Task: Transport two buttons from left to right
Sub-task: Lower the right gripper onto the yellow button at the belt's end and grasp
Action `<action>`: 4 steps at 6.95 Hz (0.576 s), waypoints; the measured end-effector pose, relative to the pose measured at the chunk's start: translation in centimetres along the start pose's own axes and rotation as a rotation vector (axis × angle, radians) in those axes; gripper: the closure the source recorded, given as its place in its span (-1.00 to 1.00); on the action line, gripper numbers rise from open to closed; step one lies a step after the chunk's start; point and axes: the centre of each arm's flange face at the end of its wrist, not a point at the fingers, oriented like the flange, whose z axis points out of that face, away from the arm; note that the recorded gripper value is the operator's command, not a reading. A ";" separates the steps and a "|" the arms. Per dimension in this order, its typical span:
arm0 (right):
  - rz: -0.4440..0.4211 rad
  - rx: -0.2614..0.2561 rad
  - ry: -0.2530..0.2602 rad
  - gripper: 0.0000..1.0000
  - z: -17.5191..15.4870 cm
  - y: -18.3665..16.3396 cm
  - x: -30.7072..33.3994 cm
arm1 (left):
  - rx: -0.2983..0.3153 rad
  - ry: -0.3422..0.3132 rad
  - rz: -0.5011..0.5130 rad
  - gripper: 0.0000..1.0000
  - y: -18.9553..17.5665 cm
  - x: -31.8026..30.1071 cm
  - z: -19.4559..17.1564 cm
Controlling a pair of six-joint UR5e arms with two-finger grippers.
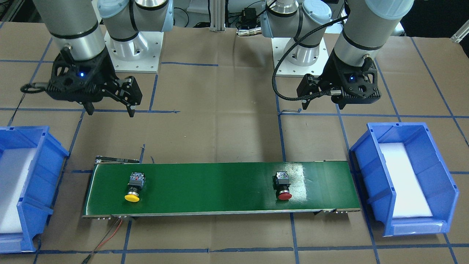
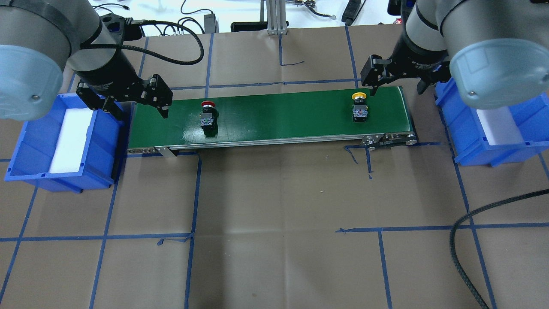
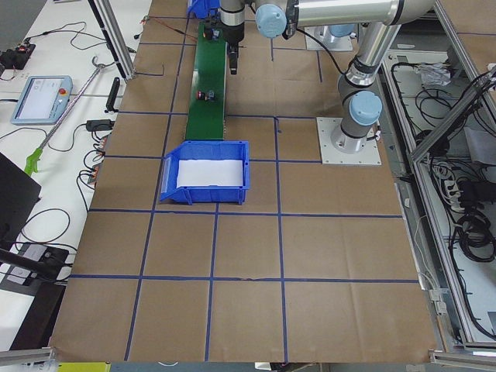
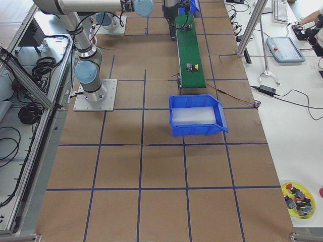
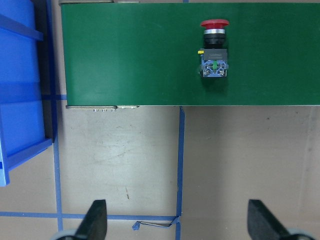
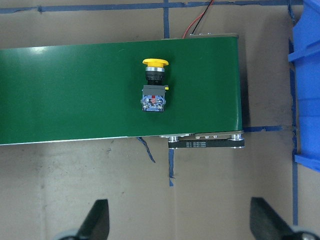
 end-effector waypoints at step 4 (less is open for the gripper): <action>0.065 0.001 0.012 -0.99 10.6 -6.5 2.9 | -0.001 0.000 0.000 -1.00 0.1 0.0 0.1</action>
